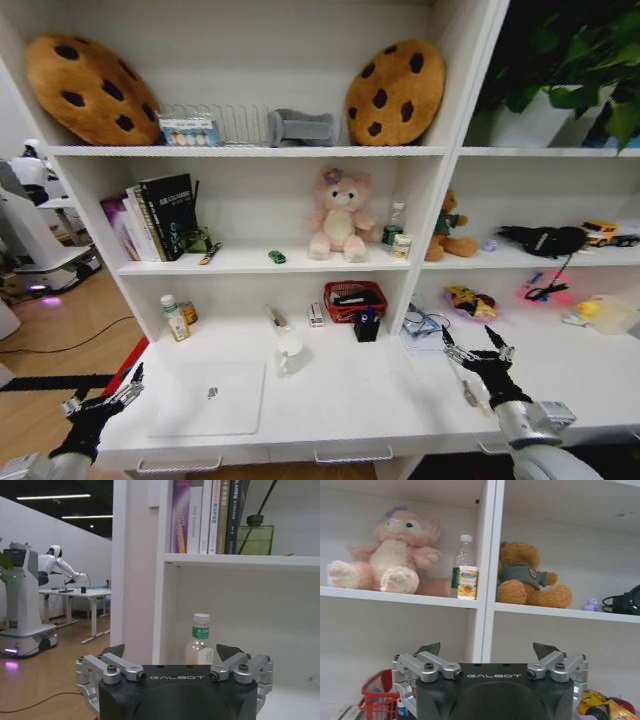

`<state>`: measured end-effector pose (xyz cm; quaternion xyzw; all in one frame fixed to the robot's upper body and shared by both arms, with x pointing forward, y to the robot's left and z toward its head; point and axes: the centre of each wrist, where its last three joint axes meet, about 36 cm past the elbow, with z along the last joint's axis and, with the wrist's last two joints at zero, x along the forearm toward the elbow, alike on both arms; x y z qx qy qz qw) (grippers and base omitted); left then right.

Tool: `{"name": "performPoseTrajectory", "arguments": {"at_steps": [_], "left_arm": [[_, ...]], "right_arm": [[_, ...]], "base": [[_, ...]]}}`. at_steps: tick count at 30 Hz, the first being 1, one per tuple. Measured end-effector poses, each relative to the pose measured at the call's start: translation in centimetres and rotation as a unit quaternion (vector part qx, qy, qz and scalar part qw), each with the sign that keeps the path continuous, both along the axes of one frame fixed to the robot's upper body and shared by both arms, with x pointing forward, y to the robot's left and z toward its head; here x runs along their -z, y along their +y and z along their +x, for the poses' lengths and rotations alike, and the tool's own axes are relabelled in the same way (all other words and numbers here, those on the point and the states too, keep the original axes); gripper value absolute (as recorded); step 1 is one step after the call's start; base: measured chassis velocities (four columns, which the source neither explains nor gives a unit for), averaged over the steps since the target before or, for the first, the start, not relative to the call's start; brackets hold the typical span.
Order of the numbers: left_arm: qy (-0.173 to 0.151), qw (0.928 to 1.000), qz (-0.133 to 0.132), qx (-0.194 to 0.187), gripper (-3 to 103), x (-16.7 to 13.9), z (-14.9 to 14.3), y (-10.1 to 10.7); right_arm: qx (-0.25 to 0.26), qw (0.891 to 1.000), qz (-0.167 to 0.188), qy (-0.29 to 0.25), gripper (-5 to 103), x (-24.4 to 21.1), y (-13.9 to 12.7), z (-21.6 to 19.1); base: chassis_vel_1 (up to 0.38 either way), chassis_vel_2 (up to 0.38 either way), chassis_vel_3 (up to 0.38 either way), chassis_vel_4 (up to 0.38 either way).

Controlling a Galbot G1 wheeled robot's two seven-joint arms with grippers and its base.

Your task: Organize the objects on the table.

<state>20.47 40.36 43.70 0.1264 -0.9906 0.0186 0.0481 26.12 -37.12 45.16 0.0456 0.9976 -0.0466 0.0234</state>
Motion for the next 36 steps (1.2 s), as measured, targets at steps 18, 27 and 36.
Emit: {"name": "performPoseTrajectory", "arguments": {"at_steps": [18, 27, 36], "left_arm": [[0.0, 1.0, 0.0, 0.0, 100, 0.0, 0.0, 0.0], [0.0, 1.0, 0.0, 0.0, 100, 0.0, 0.0, 0.0], [0.0, 1.0, 0.0, 0.0, 100, 0.0, 0.0, 0.0]], "right_arm": [[0.0, 1.0, 0.0, 0.0, 100, 0.0, -0.01, 0.0], [0.0, 1.0, 0.0, 0.0, 100, 0.0, 0.0, 0.0], [0.0, 1.0, 0.0, 0.0, 100, 0.0, -0.01, 0.0]], "base": [[0.019, 0.017, -0.023, -0.02], [0.039, -0.028, -0.024, 0.035], [0.157, -0.169, -0.18, 0.168]]}}
